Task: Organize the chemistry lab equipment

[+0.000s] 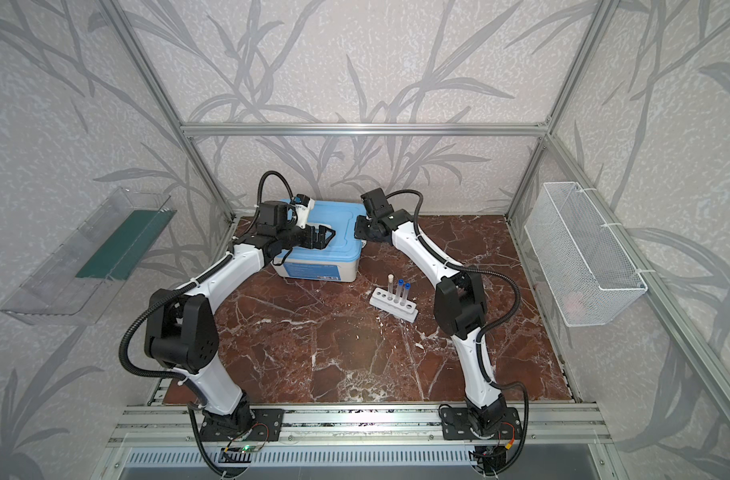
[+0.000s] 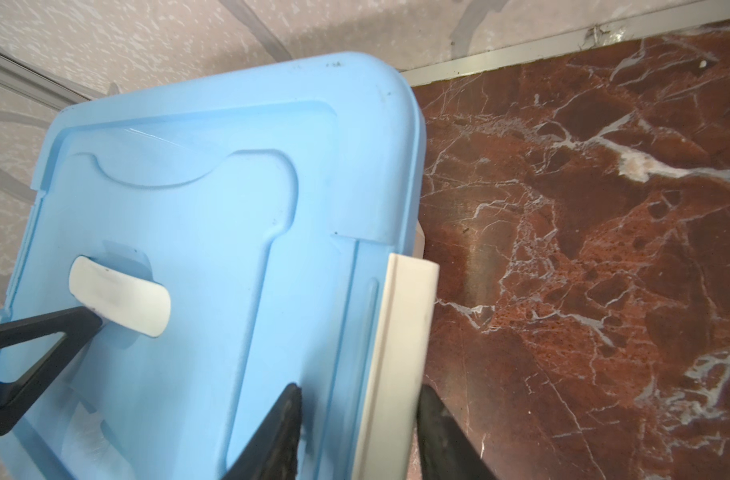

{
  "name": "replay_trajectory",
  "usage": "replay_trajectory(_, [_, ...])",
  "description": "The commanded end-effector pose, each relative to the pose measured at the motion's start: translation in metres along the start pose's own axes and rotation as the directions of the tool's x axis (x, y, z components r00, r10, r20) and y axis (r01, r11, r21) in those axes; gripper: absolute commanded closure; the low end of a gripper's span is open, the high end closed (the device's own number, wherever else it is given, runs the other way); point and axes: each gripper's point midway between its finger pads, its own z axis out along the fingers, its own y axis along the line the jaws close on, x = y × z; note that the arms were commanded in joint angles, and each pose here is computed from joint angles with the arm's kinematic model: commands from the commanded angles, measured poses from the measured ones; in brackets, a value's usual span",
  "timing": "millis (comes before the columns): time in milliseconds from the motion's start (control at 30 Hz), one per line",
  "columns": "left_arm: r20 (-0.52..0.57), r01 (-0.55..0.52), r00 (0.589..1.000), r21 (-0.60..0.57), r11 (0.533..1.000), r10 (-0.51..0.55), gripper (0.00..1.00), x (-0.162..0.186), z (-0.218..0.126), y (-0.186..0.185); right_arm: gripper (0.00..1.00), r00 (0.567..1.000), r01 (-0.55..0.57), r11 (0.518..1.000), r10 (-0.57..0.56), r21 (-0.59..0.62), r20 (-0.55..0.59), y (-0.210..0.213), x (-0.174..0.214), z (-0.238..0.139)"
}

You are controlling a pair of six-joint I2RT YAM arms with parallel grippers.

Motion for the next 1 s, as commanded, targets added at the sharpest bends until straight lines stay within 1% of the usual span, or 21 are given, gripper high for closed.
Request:
replay_trajectory(0, [-0.026,0.042,0.999,0.01,0.999,-0.041,0.01,0.011,-0.004,0.001,0.57,1.0,0.004,1.0,-0.003,0.022,-0.017,-0.003,0.004,0.006])
replay_trajectory(233, [-0.015,0.048,0.999,0.018,0.999,-0.048,0.0,0.009,-0.005,0.0,0.61,0.999,0.008,0.999,-0.006,0.053,-0.031,-0.006,0.006,0.013])
replay_trajectory(467, [-0.001,0.054,0.999,0.027,0.998,-0.054,0.01,0.007,-0.007,0.001,0.67,0.999,0.012,0.995,-0.008,0.096,-0.038,-0.009,0.008,0.017])
replay_trajectory(667, [0.003,0.059,0.998,0.036,0.998,-0.059,0.01,0.007,-0.007,0.0,0.7,0.999,0.01,0.992,-0.004,0.123,-0.049,-0.012,0.012,0.021])
replay_trajectory(867, [0.028,0.053,0.998,0.036,0.998,-0.054,0.0,-0.004,-0.014,-0.003,0.69,0.999,0.006,0.996,-0.003,0.094,-0.035,-0.002,0.005,0.015])
replay_trajectory(967, [0.039,0.052,0.998,0.029,0.998,-0.053,0.0,-0.01,-0.02,-0.004,0.63,1.0,0.016,0.997,-0.014,0.07,-0.022,0.005,-0.002,0.008])
